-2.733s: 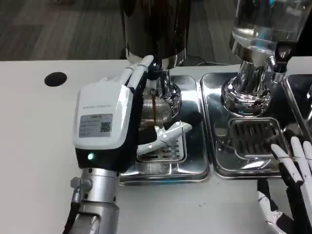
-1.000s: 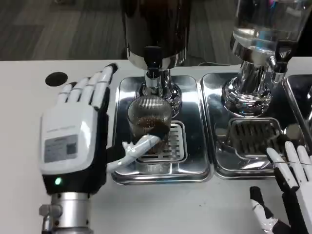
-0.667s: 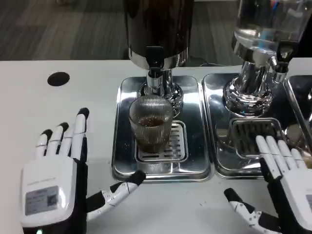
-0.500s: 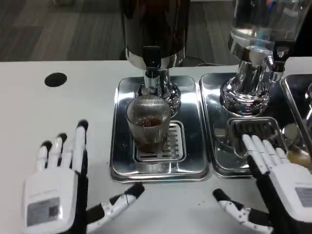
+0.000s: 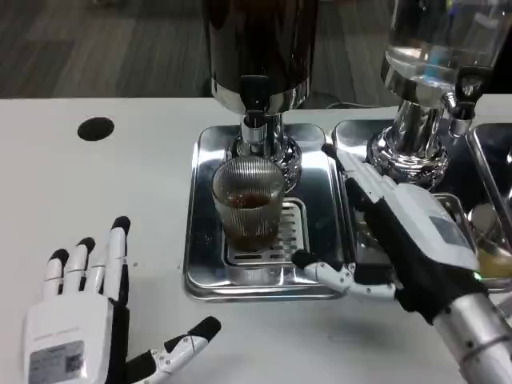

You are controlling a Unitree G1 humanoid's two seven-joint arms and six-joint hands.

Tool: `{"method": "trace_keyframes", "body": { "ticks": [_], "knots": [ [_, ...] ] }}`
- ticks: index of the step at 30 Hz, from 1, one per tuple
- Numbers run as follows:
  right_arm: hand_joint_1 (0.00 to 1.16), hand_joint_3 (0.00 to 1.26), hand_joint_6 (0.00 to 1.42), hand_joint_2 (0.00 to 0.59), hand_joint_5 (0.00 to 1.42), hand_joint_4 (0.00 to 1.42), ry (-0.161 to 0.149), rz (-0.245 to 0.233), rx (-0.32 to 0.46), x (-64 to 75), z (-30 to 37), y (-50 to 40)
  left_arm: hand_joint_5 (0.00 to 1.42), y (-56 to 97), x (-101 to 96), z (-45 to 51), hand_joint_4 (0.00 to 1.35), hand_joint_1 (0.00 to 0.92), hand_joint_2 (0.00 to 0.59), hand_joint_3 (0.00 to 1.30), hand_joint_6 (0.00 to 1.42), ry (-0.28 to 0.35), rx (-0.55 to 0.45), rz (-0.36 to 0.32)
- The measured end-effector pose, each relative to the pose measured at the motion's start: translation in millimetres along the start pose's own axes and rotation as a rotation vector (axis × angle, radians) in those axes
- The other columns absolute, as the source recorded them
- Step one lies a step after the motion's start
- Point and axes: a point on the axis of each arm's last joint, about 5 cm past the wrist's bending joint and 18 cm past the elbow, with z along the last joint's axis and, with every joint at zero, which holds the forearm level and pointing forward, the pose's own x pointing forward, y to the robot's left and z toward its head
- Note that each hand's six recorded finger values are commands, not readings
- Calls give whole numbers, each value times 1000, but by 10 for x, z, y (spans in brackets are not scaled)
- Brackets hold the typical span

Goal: Grasp the cup under the faucet to collect the drink, then remove the cup.

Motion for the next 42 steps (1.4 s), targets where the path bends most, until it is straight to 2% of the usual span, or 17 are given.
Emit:
{"method": "trace_keyframes", "body": {
  "ticks": [3,7,11,13,16,24,32,39,42],
  "knots": [
    [652,0,0,176,0,0,26,31,68,128,-43,34,74,0,-16,-11,0,0,54,0,33,9,-2,1],
    [631,0,0,166,0,0,37,65,135,280,-62,81,79,-7,-77,-48,0,0,69,8,40,35,-2,-15],
    [583,0,0,161,0,0,32,91,170,400,-32,140,90,-1,-109,-88,0,0,81,41,44,48,11,-6],
    [503,0,0,144,0,0,23,96,188,475,-7,153,101,0,-136,-99,0,0,96,99,46,51,11,-10],
    [490,0,0,143,0,0,32,100,214,547,7,185,114,10,-140,-118,0,0,101,137,47,56,-6,2],
    [486,0,0,143,0,0,59,90,261,662,25,275,117,34,-135,-166,0,0,96,202,47,61,-23,26],
    [520,0,0,148,0,0,100,97,259,745,-9,344,127,24,-174,-209,0,0,99,241,47,76,-46,23],
    [631,0,0,161,0,0,97,90,246,798,35,407,129,30,-185,-247,0,0,100,307,47,87,-40,27],
    [656,0,0,165,0,0,103,83,242,800,35,436,140,27,-189,-256,0,0,101,338,54,87,-40,25]
  ]
}}
